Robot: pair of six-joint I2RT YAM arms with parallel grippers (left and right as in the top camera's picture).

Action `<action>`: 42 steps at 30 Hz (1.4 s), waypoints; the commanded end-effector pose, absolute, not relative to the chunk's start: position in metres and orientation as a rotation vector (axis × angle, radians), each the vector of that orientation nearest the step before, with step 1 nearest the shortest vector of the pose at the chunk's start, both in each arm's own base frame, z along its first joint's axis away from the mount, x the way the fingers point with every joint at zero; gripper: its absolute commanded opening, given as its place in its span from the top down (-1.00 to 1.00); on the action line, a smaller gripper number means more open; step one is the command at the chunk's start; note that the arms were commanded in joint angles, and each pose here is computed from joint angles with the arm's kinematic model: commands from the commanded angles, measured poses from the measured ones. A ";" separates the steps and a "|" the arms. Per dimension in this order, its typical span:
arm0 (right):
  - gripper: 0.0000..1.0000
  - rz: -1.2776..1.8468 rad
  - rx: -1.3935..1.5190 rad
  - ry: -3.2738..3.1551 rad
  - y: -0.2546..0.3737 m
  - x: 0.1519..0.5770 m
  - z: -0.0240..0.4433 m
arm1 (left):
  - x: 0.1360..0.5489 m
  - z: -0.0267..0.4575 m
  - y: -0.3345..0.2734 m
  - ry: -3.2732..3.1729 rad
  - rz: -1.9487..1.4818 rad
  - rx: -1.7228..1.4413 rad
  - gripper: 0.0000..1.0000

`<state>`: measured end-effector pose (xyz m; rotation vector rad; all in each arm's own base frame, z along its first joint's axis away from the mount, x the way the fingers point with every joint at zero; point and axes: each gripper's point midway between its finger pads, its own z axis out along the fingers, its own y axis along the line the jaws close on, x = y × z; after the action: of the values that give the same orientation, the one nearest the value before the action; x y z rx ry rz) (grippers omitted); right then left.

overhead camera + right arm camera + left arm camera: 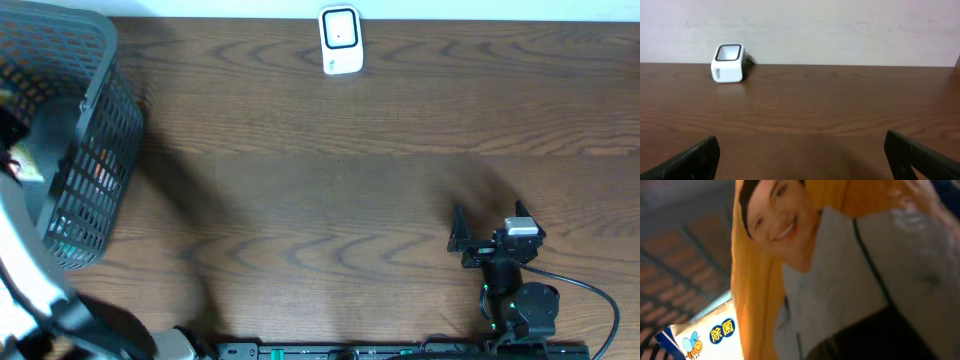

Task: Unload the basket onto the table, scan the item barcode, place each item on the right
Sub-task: 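Grasp the orange wet-wipes pack with the left gripper and lift it, then carry the orange pack to the white scanner and hold it there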

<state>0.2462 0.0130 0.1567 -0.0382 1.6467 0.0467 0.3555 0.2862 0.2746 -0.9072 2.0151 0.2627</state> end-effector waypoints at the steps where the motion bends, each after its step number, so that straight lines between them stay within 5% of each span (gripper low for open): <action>1: -0.98 0.040 -0.037 1.647 0.012 0.246 0.156 | 0.358 0.328 0.268 1.839 0.117 -0.912 0.85; 13: -0.99 0.040 -0.037 1.647 0.012 0.246 0.156 | 0.333 0.441 0.206 1.443 -0.263 -0.965 0.85; 24: -0.98 0.040 -0.038 1.647 0.012 0.246 0.156 | 0.387 0.455 0.018 1.633 -0.678 -0.534 0.85; 42: -0.99 0.040 -0.037 1.647 0.012 0.246 0.156 | 0.396 0.198 -0.235 2.511 -0.589 -0.250 0.85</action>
<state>0.2462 0.0130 0.1568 -0.0382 1.6463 0.0467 0.3933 -0.2183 0.2173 -0.2722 2.4830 -0.6464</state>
